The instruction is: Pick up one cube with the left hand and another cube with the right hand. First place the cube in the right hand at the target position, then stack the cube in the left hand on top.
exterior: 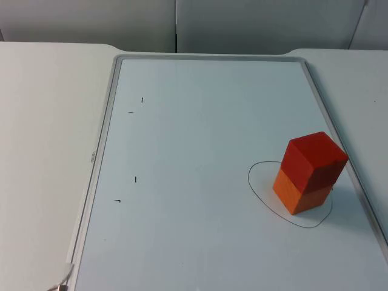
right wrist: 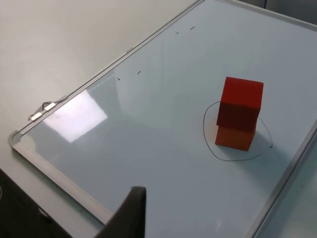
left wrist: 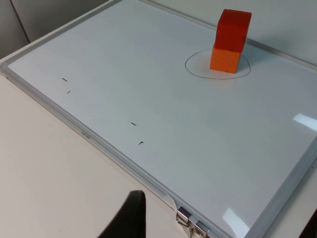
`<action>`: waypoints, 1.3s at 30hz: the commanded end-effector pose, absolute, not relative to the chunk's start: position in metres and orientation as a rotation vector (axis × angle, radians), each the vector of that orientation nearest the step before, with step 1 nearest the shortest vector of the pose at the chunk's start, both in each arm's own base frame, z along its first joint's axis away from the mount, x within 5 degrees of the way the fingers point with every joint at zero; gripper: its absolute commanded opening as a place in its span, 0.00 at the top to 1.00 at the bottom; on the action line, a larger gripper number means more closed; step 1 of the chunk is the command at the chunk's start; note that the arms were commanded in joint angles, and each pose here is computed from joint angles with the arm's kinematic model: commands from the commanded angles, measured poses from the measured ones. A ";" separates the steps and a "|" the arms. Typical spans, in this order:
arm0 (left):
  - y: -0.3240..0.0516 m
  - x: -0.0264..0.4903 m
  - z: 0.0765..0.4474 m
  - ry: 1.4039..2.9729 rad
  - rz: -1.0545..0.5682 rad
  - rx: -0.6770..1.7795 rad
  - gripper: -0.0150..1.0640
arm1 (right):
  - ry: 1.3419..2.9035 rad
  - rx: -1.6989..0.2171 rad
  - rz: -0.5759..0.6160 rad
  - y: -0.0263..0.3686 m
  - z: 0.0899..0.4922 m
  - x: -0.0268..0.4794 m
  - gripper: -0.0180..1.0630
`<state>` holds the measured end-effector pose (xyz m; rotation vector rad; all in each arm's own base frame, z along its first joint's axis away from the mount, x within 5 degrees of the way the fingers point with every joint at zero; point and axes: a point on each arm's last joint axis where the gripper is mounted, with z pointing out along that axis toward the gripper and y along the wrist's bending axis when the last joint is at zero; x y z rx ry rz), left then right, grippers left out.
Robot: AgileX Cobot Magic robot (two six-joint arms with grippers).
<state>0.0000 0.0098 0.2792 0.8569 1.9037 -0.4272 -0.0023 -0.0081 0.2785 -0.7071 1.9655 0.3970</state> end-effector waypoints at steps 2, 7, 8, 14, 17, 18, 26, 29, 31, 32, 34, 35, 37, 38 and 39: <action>0.010 0.000 0.279 1.895 -0.432 0.847 0.01 | 1.952 -0.713 0.406 -0.007 0.278 -0.002 0.01; 0.010 0.000 0.279 1.895 -0.432 0.847 0.01 | 1.952 -0.713 0.406 -0.007 0.278 -0.002 0.01; 0.010 0.000 0.279 1.895 -0.432 0.847 0.01 | 1.952 -0.713 0.406 -0.007 0.278 -0.002 0.01; 0.010 0.000 0.279 1.894 -0.431 0.844 0.01 | 1.981 -0.598 0.336 -0.007 0.278 -0.003 0.01; 0.010 0.000 0.279 1.897 -0.427 0.837 0.01 | 2.005 -0.489 0.269 -0.007 0.278 -0.004 0.01; 0.010 0.000 0.279 1.899 -0.423 0.830 0.01 | 2.014 -0.440 0.240 -0.007 0.278 -0.004 0.01; 0.010 0.000 0.279 1.922 -0.380 0.762 0.01 | 2.046 -0.185 0.085 -0.005 0.278 -0.006 0.01; 0.010 -0.001 0.279 1.929 -0.366 0.739 0.01 | 2.051 -0.099 0.032 -0.005 0.278 -0.006 0.01; 0.010 -0.001 0.279 1.933 -0.358 0.725 0.01 | 2.053 -0.032 -0.008 -0.005 0.278 -0.006 0.01; 0.010 -0.001 0.279 1.934 -0.355 0.721 0.01 | 2.053 -0.009 -0.022 -0.004 0.278 -0.006 0.01; 0.010 -0.001 0.279 1.935 -0.353 0.717 0.01 | 2.053 0.015 -0.037 -0.004 0.278 -0.007 0.01; 0.010 -0.001 0.279 1.937 -0.350 0.713 0.01 | 2.053 0.035 -0.049 -0.004 0.278 -0.007 0.01; 0.010 -0.001 0.279 1.937 -0.349 0.711 0.01 | 2.053 0.056 -0.061 -0.004 0.278 -0.007 0.01; 0.010 -0.001 0.279 1.937 -0.349 0.711 0.01 | 2.053 0.056 -0.061 -0.004 0.278 -0.007 0.01; 0.010 -0.001 0.279 1.937 -0.349 0.711 0.01 | 2.053 0.056 -0.061 -0.004 0.278 -0.007 0.01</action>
